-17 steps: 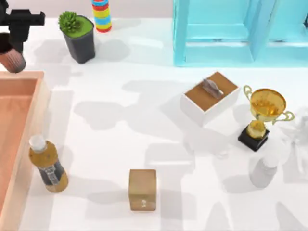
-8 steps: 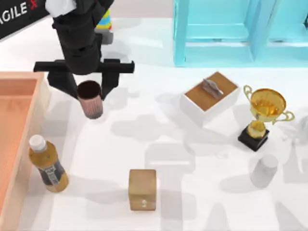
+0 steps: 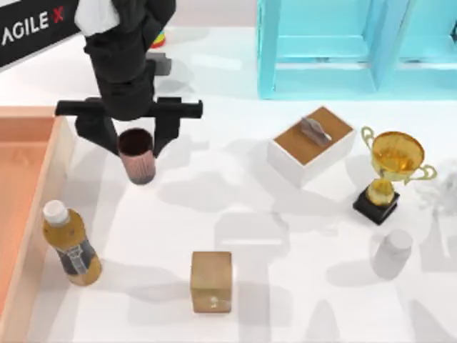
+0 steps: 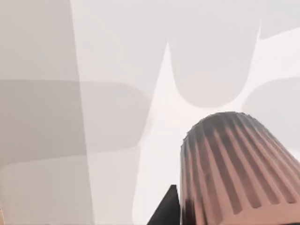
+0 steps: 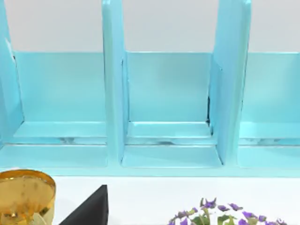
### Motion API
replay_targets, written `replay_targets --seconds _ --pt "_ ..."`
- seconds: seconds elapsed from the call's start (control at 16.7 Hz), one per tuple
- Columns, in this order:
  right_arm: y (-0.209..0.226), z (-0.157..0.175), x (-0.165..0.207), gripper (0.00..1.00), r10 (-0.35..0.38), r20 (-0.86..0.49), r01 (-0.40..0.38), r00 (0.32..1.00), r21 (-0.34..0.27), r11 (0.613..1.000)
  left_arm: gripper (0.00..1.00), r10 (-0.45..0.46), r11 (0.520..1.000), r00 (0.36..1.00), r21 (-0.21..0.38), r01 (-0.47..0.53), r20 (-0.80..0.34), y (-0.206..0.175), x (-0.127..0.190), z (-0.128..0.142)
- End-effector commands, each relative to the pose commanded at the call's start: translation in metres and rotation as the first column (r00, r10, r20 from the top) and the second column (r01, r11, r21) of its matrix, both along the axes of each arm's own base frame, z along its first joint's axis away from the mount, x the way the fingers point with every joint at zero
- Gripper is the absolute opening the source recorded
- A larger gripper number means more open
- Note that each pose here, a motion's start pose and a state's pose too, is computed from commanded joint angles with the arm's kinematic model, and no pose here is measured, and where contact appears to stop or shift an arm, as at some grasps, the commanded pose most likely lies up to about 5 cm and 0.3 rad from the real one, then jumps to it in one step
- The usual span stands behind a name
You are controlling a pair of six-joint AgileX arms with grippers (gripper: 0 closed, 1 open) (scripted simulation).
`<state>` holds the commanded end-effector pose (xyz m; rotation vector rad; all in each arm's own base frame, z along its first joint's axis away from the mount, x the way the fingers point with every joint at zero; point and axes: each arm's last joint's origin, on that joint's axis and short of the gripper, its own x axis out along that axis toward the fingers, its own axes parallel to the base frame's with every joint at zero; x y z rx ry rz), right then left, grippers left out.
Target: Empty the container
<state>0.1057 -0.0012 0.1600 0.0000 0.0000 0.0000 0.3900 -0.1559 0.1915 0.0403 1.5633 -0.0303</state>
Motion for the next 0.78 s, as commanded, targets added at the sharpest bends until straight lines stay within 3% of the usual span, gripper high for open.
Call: replay_targets --seconds 0.3,0.54,0.78 --pt "0.0 0.0 0.0 1.0 0.0 0.0 0.0 1.0 0.0 1.0 0.0 -0.002 1.0 1.0 0.002 0.002 -0.002 -0.001 -0.002 -0.033" --pt "0.0 0.0 0.0 1.0 0.0 0.0 0.0 1.0 0.0 1.0 0.0 -0.002 1.0 1.0 0.002 0.002 -0.004 -0.001 -0.002 -0.036" --pt "0.0 0.0 0.0 1.0 0.0 0.0 0.0 1.0 0.0 1.0 0.3 -0.002 1.0 1.0 0.002 0.002 -0.004 -0.001 -0.002 -0.036"
